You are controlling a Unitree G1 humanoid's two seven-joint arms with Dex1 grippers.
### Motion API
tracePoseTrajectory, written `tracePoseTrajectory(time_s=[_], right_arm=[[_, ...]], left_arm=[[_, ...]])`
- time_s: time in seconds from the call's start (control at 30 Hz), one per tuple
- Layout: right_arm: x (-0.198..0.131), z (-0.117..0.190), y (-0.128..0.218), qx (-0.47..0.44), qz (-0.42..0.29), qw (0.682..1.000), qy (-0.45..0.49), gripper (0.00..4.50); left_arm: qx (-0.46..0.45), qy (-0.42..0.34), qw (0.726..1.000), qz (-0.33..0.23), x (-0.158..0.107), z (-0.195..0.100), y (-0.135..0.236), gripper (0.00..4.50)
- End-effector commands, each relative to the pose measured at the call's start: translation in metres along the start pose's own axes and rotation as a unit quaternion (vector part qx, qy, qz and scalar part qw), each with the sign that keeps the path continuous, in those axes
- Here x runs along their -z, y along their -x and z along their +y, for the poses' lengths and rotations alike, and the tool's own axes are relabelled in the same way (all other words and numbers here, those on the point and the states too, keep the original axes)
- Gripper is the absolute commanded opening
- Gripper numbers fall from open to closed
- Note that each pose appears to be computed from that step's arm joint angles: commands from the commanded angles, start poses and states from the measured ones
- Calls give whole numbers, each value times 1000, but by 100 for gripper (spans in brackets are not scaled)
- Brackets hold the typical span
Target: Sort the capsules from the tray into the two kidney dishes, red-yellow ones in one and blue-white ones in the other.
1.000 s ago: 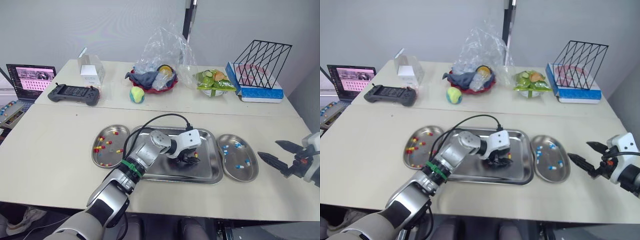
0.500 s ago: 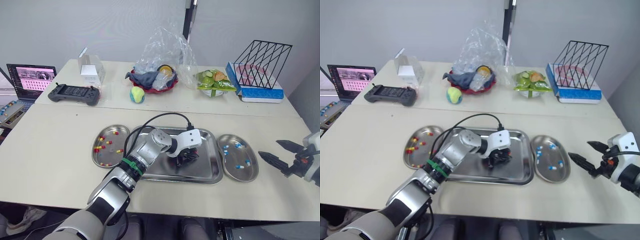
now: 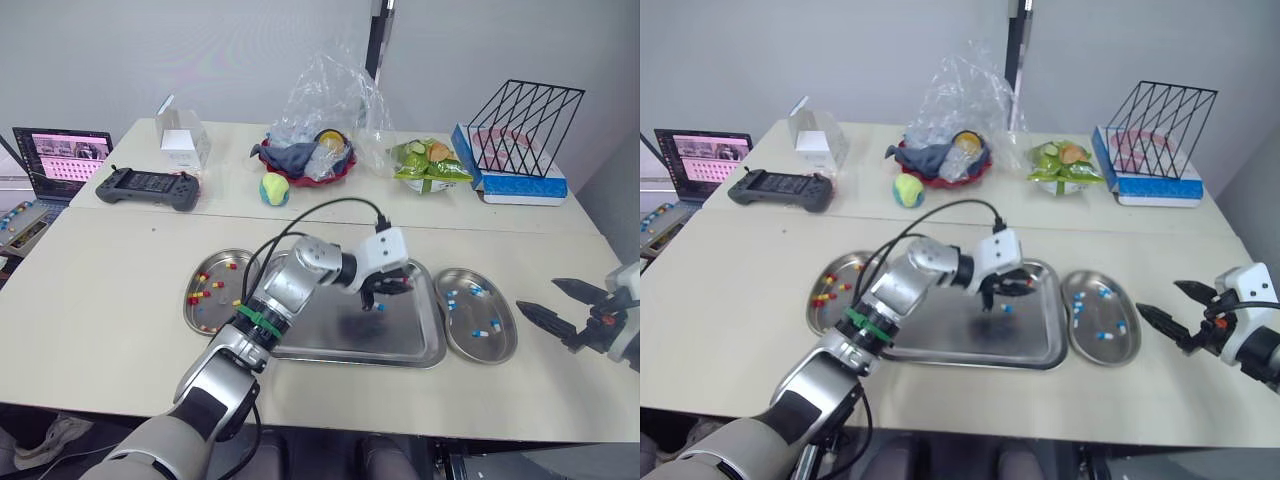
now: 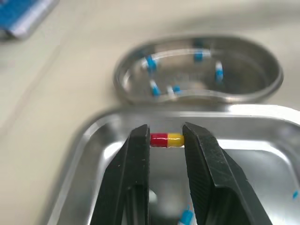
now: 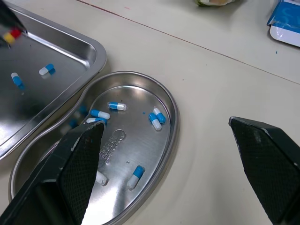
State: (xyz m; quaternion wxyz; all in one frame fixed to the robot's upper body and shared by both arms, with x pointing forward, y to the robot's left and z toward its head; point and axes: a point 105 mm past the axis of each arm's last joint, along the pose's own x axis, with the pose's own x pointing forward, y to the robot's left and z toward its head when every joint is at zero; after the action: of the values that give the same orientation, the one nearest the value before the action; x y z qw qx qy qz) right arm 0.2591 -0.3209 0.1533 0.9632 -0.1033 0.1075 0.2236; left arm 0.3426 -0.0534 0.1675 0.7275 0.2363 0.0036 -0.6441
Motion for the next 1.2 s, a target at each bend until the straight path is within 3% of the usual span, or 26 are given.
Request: tracePoseTrajectory(time_s=[0.03, 0.17, 0.33, 0.6, 1.0, 1.2], right_arm=[[-10, -1, -2, -5, -13, 1000, 15, 450], [-15, -2, -4, -15, -22, 1000, 14, 450], [-15, -4, -8, -29, -22, 999, 13, 450], [-16, -4, -20, -52, -23, 998, 10, 450], [-19, -9, -28, -61, -21, 998, 17, 450], [-19, -12, -28, -61, -22, 998, 20, 450]], left_arm=[[-20, -18, 999, -30, -24, 14, 25, 106], [-69, -32, 997, 8, -6, 30, 80, 106], [-79, -9, 997, 24, 7, 30, 131, 106], [-161, 65, 978, 116, 67, 23, 224, 106], [-206, 114, 950, 205, 114, 1, 268, 106], [-228, 128, 947, 185, 114, 0, 278, 296]])
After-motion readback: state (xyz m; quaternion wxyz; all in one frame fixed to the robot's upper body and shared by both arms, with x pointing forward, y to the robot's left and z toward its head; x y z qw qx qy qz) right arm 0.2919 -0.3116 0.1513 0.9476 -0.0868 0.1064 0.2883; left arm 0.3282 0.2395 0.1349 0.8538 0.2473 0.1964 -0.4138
